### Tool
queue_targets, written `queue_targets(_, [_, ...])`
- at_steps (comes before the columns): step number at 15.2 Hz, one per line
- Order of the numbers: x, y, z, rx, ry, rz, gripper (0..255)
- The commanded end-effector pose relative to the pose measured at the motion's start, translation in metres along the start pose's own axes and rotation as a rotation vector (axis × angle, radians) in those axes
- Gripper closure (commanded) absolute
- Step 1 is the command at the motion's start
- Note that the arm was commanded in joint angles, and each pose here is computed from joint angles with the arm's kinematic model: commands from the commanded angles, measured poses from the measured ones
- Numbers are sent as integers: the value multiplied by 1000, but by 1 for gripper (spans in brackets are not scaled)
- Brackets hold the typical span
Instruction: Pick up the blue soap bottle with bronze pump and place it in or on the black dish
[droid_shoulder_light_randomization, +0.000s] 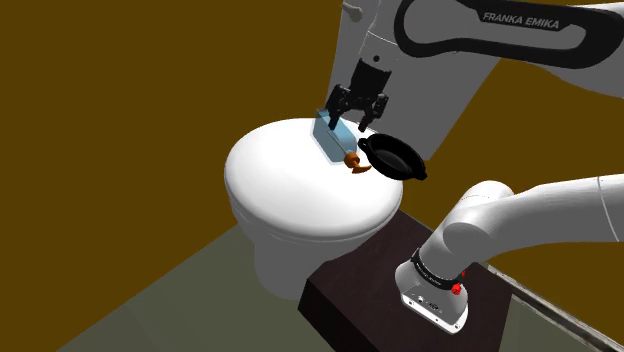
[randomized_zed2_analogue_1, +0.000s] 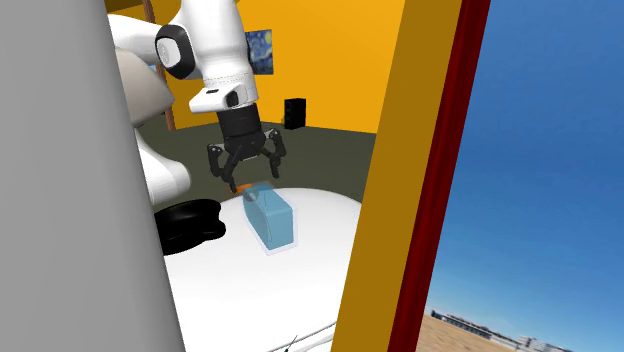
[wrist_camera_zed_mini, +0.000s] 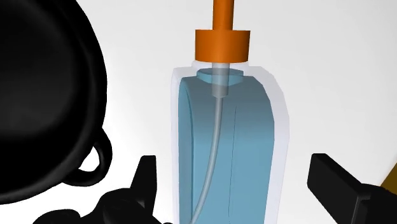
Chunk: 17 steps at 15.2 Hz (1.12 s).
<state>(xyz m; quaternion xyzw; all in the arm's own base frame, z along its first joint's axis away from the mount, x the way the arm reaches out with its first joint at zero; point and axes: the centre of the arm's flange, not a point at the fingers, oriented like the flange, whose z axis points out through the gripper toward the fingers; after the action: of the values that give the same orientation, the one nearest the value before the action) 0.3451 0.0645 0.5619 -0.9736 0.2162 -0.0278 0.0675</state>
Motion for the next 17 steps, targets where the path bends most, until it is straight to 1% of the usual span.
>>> queue_targets(1, [-2, 1, 11, 0, 2, 2, 0])
queue_targets(5, [-2, 1, 30, 0, 2, 2, 0])
queue_targets(12, [-2, 1, 30, 0, 2, 2, 0])
queue_targets(13, [-2, 1, 30, 0, 2, 2, 255])
queue_targets(17, [-1, 1, 30, 0, 2, 2, 255])
